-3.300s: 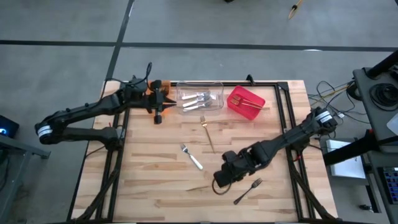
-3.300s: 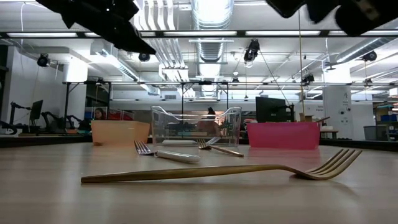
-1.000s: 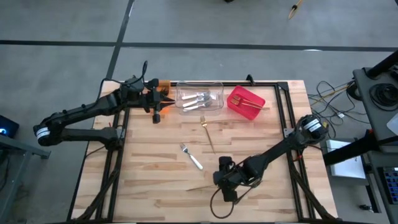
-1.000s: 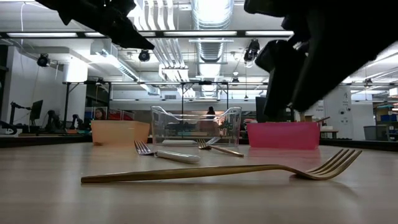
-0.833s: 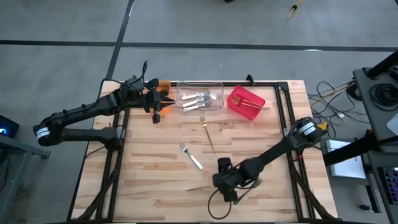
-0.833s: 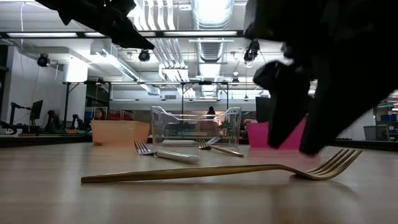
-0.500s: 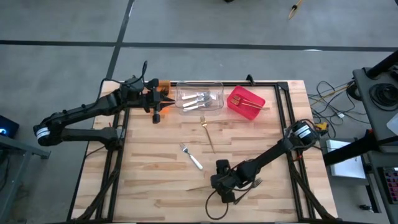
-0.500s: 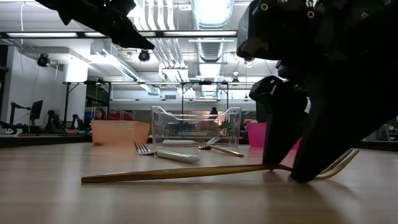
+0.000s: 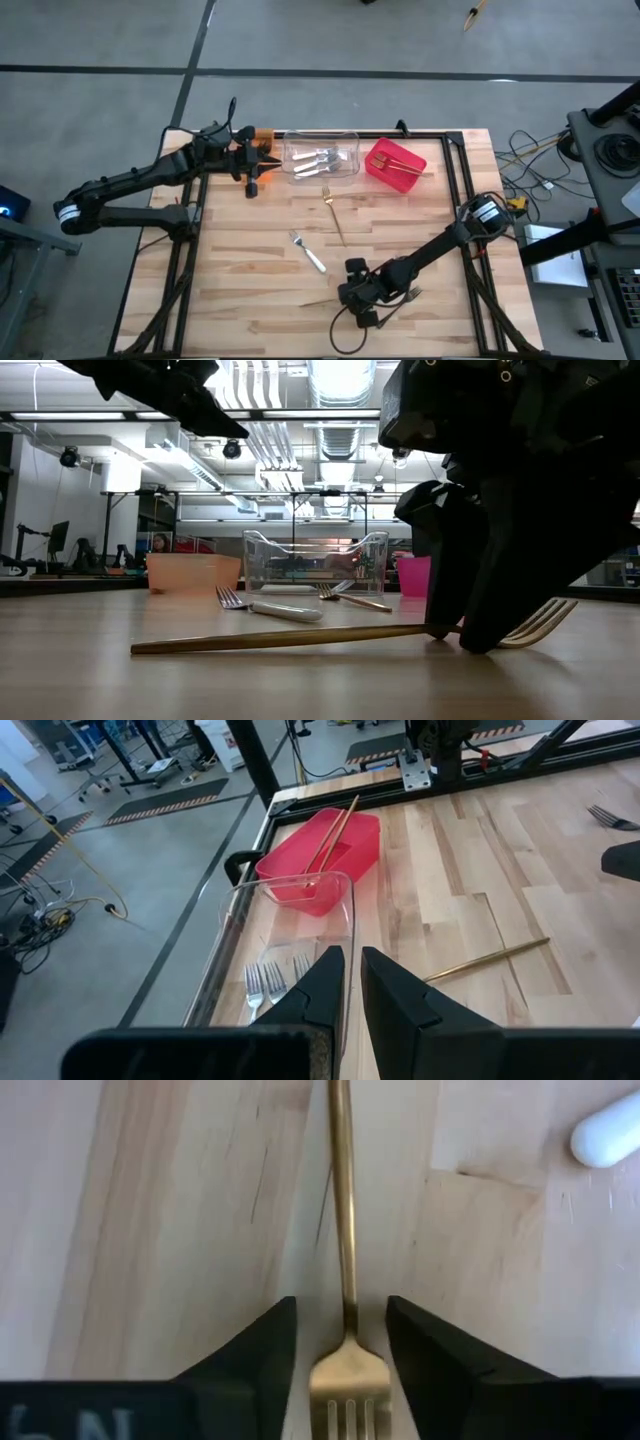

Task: Sort silverware by color (type)
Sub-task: Put the gold fork into the red bin

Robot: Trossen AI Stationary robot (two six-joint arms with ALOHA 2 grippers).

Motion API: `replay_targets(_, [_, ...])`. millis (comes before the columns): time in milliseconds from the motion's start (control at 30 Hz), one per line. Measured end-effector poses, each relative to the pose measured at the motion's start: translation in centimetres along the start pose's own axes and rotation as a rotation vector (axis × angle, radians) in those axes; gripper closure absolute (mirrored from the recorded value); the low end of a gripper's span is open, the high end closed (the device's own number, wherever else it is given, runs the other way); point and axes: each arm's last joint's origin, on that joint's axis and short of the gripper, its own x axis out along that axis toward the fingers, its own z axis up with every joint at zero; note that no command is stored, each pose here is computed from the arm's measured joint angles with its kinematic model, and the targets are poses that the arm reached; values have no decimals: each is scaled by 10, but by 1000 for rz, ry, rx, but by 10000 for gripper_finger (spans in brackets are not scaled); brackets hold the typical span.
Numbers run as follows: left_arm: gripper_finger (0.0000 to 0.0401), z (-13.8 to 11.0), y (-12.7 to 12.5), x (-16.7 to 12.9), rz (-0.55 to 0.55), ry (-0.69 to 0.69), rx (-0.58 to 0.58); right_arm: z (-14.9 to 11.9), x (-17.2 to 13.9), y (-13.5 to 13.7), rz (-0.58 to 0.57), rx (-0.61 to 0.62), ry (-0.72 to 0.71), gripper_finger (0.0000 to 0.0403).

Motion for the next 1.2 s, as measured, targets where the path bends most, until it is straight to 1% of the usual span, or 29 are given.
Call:
replay_targets(167, [380, 1, 0, 0, 4, -8, 3, 1, 1, -1, 1, -35, -4, 316])
replay_targets(300, [380, 1, 0, 0, 4, -10, 3, 1, 1, -4, -9, -34, 0, 378])
replay_targets(333, [380, 1, 0, 0, 4, -11, 3, 1, 1, -4, -11, -37, 3, 385])
replay_targets(533, [380, 1, 0, 0, 4, -11, -9, 2, -7, -6, -15, -46, 3, 390])
replay_targets(633, [380, 1, 0, 0, 4, -11, -41, 0, -14, -8, -53, -97, 19, 391])
replay_targets(767, [380, 1, 0, 0, 3, -12, -70, 0, -27, -13, -108, -217, 67, 391])
replay_targets(833, [380, 1, 0, 0, 3, -12, -90, -3, -33, -20, -133, -285, 123, 391])
replay_targets(1067, [380, 3, 0, 1, 2, -33, -241, -5, -59, -47, -274, -481, 328, 392])
replay_targets(1133, [380, 1, -3, 2, -16, -27, -274, -5, -68, -54, -303, -536, 388, 392])
replay_targets(1200, [380, -3, -7, 6, -59, -15, -292, -4, -76, -59, -336, -592, 438, 392])
